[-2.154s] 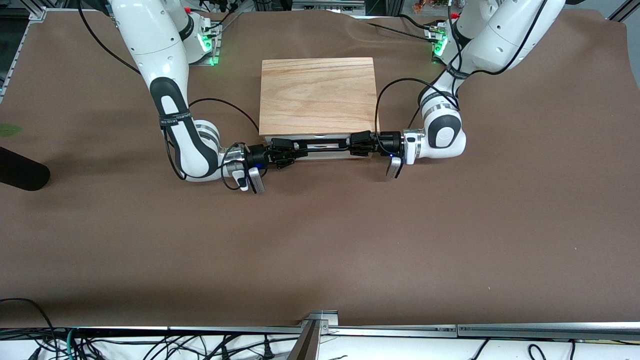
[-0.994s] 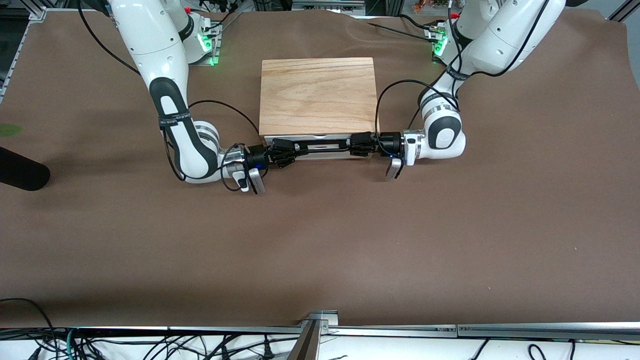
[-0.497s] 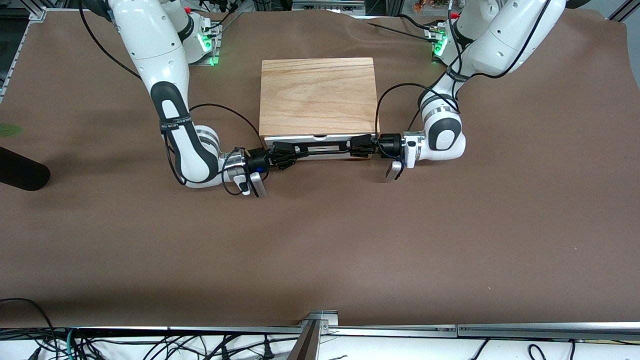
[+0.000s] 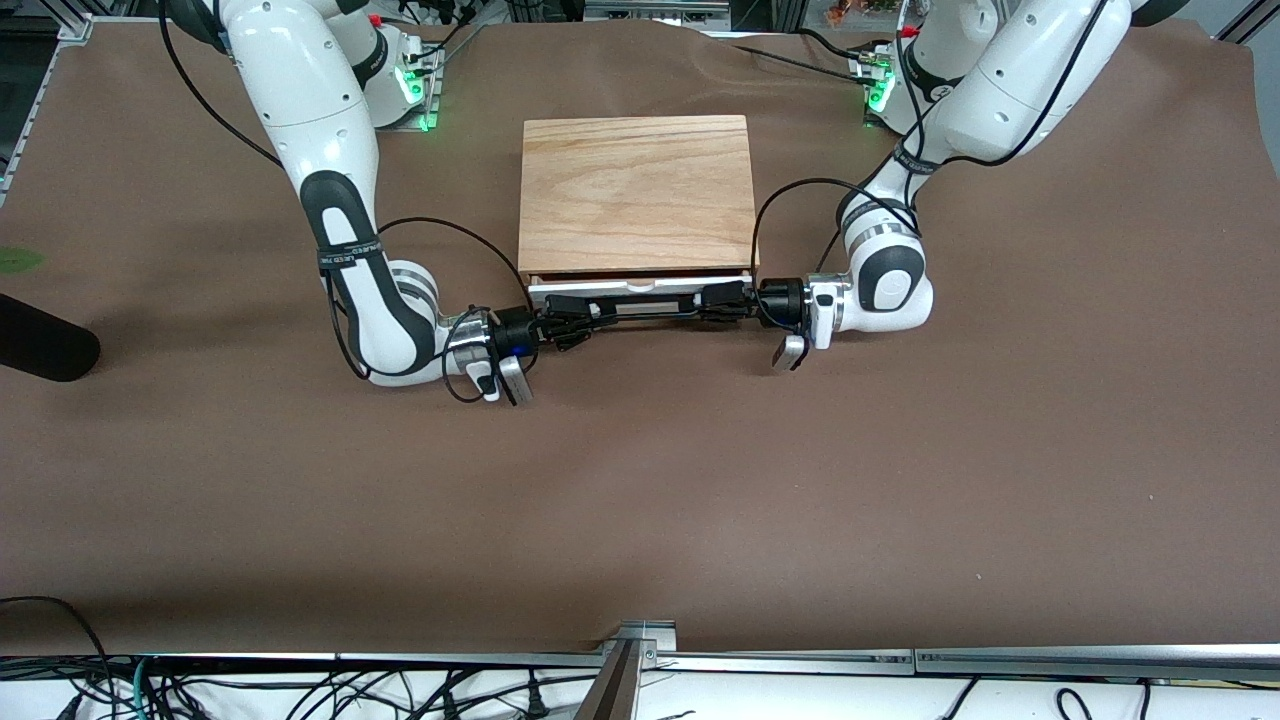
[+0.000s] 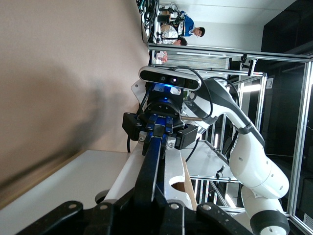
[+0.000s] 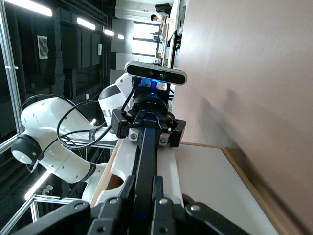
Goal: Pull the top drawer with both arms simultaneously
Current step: 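Pull the drawer handle outward with both grippers together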
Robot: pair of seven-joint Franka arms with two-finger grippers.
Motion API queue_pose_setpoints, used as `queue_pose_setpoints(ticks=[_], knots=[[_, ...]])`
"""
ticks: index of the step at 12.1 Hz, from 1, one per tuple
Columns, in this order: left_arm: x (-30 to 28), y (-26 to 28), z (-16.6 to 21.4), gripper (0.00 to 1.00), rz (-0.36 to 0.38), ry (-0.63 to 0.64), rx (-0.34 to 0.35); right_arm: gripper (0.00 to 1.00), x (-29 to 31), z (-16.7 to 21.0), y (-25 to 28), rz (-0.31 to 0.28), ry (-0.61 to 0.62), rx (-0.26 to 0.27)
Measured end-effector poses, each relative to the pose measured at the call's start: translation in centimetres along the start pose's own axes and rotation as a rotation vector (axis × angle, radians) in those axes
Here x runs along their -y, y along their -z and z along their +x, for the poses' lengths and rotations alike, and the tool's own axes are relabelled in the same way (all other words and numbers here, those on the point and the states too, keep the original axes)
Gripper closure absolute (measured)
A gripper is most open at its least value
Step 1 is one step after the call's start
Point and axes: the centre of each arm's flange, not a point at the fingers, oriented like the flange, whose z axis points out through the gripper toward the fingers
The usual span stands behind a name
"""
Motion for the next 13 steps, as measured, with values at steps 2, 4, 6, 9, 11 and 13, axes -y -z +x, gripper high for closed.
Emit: queue_pose_setpoints(ticks=[2,4,6,9,11,13], knots=[[0.0,0.0,0.9,0.9,0.0,0.002,-0.001,0.82,-0.1,0.9,0.2,-0.001,0.001,-0.004],[-0.2,0.1,2.0,0.9,0.007,0.016,0.012,0.82,-0.3,1.7,0.3,-0.001,0.0,-0.007],[-0.4,0.1,3.0,0.9,0.015,0.024,0.012,0.82,-0.3,2.7,0.5,-0.004,-0.005,-0.013],[-0.6,0.2,4.5,0.9,0.024,0.035,0.015,0.82,-0.6,4.0,0.7,-0.005,-0.012,-0.018],[-0.8,0.3,5.4,0.9,0.031,0.041,0.013,0.82,-0.6,4.7,0.9,-0.012,-0.01,-0.025],[-0.8,0.3,6.2,0.9,0.034,0.042,0.009,0.82,-0.7,5.5,1.0,-0.014,-0.014,-0.029]])
